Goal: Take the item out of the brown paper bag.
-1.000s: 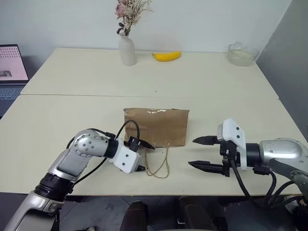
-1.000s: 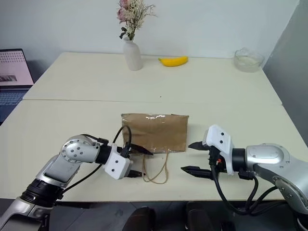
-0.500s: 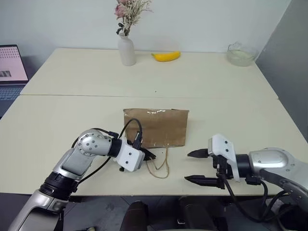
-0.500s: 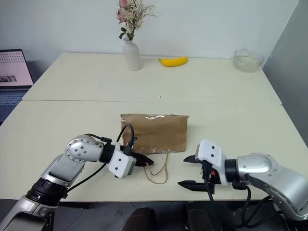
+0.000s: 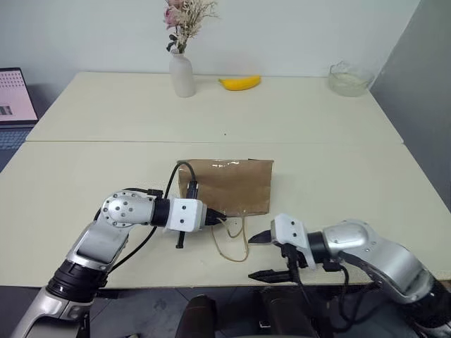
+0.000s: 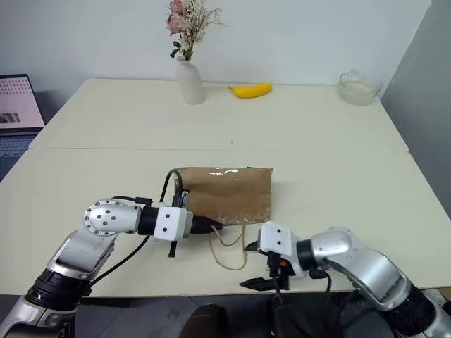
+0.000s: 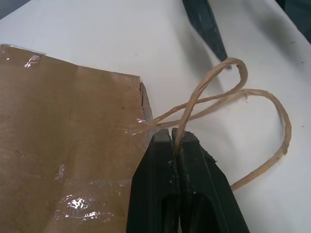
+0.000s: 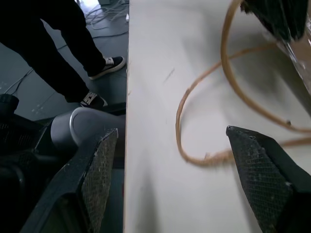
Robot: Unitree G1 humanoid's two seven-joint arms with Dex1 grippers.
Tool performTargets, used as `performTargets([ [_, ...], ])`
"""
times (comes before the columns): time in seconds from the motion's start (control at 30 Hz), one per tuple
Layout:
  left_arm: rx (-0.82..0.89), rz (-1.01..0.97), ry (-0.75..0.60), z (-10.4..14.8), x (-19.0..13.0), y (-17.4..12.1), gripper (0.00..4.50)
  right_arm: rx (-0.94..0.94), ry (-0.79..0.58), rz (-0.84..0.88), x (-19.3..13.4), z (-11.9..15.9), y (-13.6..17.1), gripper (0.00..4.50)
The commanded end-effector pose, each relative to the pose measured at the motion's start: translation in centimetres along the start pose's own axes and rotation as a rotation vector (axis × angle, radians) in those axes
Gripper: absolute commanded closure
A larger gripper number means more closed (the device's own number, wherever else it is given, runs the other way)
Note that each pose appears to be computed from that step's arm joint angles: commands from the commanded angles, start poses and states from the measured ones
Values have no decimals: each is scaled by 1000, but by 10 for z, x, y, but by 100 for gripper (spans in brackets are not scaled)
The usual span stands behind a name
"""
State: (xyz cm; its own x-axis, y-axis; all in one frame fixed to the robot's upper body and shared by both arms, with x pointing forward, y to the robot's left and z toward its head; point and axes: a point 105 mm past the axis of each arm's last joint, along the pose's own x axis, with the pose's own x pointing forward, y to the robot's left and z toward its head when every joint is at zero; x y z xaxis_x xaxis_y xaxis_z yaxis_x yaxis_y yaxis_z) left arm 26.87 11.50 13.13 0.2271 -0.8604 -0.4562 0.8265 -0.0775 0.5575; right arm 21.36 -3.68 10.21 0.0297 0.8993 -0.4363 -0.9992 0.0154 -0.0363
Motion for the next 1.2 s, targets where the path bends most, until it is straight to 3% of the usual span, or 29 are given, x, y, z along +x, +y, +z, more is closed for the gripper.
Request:
performTargets([
  [0.03, 12, 51, -40, 14, -5, 10, 446, -16, -10, 35, 9, 4, 0, 74],
  [0.4, 8, 76, -45, 19, -7, 19, 446, 98, -28, 55, 34, 0, -7, 74],
  [0.53, 5, 77, -51, 20, -4, 19, 450, 87, 3, 39, 42, -7, -9, 162],
  [0.8, 2, 82, -63, 21, -1, 21, 450, 103, 37, 17, 49, -14, -14, 449],
  [0.93, -24, 124, -59, 19, -4, 27, 450, 114, 54, -7, 49, -20, -18, 449],
  [1.2, -259, 455, -151, 39, -24, 98, 450, 67, 155, -68, 47, -44, -25, 449],
])
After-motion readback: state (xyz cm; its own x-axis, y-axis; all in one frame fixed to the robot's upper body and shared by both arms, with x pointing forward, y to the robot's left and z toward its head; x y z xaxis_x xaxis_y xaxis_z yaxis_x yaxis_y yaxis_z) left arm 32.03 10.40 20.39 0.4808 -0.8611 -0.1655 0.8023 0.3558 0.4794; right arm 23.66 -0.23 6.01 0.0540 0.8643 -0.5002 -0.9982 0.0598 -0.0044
